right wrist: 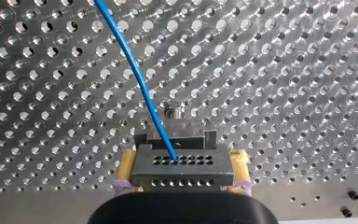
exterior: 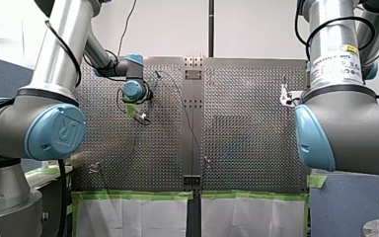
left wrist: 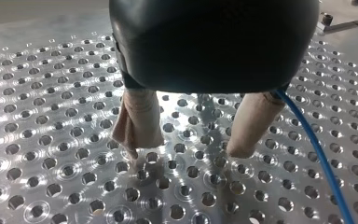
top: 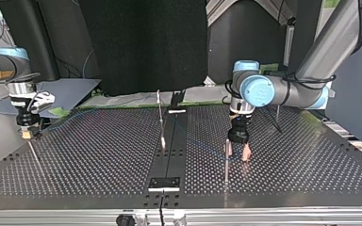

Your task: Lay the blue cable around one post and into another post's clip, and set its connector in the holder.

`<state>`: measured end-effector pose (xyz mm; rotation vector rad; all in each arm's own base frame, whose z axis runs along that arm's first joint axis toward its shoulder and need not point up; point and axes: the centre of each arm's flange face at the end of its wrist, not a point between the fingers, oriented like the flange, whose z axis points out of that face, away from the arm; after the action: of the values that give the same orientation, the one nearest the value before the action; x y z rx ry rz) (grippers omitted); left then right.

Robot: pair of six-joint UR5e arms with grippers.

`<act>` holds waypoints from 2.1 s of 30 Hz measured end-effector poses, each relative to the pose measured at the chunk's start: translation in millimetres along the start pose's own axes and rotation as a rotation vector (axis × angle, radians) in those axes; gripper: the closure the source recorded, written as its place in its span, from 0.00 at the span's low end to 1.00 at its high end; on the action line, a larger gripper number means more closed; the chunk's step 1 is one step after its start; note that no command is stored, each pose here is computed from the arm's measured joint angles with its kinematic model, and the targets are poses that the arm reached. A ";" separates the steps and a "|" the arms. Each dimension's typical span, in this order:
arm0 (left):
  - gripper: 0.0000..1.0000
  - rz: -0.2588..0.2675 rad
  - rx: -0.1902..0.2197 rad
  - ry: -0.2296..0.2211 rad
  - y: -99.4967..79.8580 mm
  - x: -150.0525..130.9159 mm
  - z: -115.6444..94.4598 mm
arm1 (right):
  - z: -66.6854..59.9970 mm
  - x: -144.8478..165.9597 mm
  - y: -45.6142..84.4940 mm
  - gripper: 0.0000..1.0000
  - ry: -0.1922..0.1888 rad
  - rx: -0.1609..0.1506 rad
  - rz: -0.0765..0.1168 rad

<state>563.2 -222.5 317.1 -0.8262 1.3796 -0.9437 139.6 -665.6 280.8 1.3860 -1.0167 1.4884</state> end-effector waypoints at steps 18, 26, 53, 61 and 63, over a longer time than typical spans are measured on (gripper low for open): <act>0.00 0.001 0.000 0.001 0.0 0.1 0.0 | 3.5 -0.9 -2.2 1.00 0.006 0.011 0.009; 0.00 0.000 0.001 0.002 -0.1 0.4 -0.1 | 3.1 -1.4 -0.8 1.00 -0.019 0.005 0.010; 0.00 -0.002 0.005 0.010 -0.5 0.9 0.1 | 6.5 1.1 -0.7 1.00 -0.051 0.026 -0.004; 0.00 -0.002 0.005 0.010 -0.5 0.9 0.1 | 7.9 3.5 0.6 1.00 -0.049 0.033 -0.006; 0.00 -0.002 0.006 0.010 -0.6 0.9 0.1 | 8.2 4.1 0.5 1.00 -0.048 0.037 -0.007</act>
<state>563.3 -223.7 317.2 -0.8197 1.3841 -0.9537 141.6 -673.3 285.3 1.4562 -1.0170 1.4822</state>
